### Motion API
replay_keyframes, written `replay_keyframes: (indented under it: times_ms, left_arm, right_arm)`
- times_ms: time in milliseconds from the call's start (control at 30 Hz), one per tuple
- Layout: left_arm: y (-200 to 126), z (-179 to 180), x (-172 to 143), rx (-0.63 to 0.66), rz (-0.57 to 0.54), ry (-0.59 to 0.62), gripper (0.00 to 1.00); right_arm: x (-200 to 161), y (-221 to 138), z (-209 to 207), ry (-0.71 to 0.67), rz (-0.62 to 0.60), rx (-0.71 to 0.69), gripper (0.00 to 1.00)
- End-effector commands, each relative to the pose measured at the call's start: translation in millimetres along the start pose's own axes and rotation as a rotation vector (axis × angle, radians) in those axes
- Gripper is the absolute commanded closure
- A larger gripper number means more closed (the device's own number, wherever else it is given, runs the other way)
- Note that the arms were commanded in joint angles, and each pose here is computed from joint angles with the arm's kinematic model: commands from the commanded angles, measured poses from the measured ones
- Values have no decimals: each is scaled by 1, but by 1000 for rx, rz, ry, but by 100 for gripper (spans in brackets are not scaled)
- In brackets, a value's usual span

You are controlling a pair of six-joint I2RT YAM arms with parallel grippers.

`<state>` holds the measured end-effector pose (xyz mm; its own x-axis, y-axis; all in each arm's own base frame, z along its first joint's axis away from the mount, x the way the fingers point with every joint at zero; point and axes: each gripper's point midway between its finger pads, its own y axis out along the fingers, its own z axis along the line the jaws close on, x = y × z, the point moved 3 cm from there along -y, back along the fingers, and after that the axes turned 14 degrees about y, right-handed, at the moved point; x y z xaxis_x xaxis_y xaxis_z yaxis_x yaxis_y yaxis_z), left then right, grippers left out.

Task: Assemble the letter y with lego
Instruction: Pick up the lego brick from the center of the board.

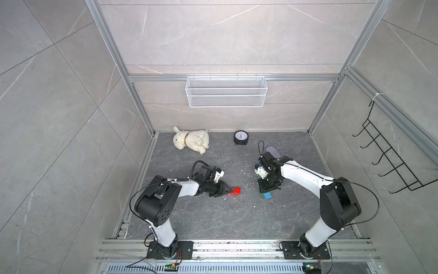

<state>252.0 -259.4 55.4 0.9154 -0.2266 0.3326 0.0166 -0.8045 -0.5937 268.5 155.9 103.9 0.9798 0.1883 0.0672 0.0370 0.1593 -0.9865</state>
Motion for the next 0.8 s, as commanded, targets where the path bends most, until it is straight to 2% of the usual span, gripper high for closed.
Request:
replay_keyframes:
  times_ms: [0,333,633,767]
  left_arm:
    - [10,50,-58,220,167,-136,59]
    - [14,52,-59,209,159,-112,59]
    - [19,53,-61,175,147,-101,59]
    - [21,53,-61,161,144,-103,59]
  right_arm:
    - [3,-26,21,-155,-53,46,67]
    - [11,-44,73,-510,-130,65,67]
    - [9,-38,100,-766,-128,72,68]
    - [8,-37,106,-819,-108,69,68]
